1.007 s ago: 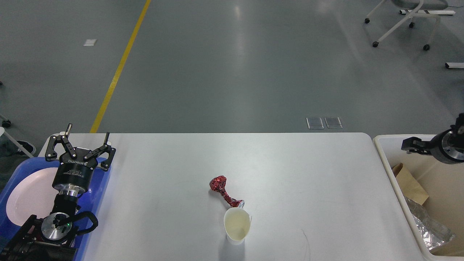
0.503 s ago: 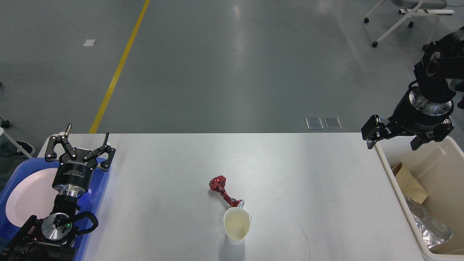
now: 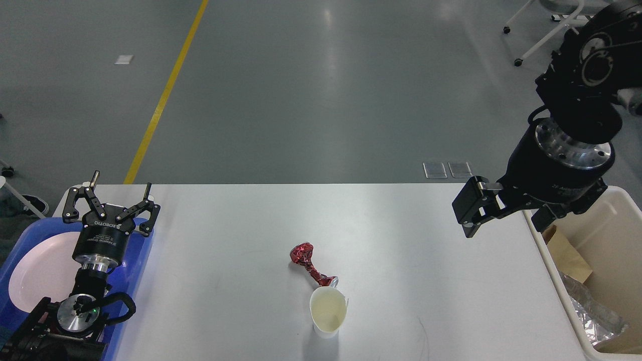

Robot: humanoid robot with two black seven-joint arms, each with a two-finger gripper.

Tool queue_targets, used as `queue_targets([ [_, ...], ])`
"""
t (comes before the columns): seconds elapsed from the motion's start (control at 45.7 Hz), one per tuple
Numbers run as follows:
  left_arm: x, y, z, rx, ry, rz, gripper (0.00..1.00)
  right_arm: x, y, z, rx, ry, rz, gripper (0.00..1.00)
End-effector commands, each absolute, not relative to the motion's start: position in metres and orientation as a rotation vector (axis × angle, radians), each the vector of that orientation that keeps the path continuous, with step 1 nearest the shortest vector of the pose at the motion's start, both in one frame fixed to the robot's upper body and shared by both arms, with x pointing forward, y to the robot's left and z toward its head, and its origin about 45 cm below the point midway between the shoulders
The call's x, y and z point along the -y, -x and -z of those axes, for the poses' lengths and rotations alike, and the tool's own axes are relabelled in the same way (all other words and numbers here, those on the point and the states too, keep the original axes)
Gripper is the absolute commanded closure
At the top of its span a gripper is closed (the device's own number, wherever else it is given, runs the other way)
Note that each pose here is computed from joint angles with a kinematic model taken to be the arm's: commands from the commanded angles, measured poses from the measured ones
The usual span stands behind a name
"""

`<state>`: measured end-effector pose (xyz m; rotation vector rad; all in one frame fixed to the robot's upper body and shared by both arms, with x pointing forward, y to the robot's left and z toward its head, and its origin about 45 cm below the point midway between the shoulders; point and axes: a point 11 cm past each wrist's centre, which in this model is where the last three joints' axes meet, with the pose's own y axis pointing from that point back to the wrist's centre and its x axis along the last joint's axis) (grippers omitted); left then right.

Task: Tidy desktop
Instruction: 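Swing the right gripper out of the bin over the white cup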

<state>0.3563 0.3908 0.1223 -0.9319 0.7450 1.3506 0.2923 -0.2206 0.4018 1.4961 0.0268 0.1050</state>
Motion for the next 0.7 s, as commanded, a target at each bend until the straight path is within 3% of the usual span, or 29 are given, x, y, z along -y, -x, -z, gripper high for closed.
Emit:
queue_targets([
  [0.0,-0.391,-0.356,-0.122,-0.745,0.93,-1.35,0.04,0.221,-0.292,-0.404,-0.026,-1.502,-0.105,0.0],
  [0.678,-0.391,-0.356,-0.122,-0.745,0.932,-1.351,0.04,0.207,-0.308,-0.388,-0.041,-1.546,-0.124,0.0],
])
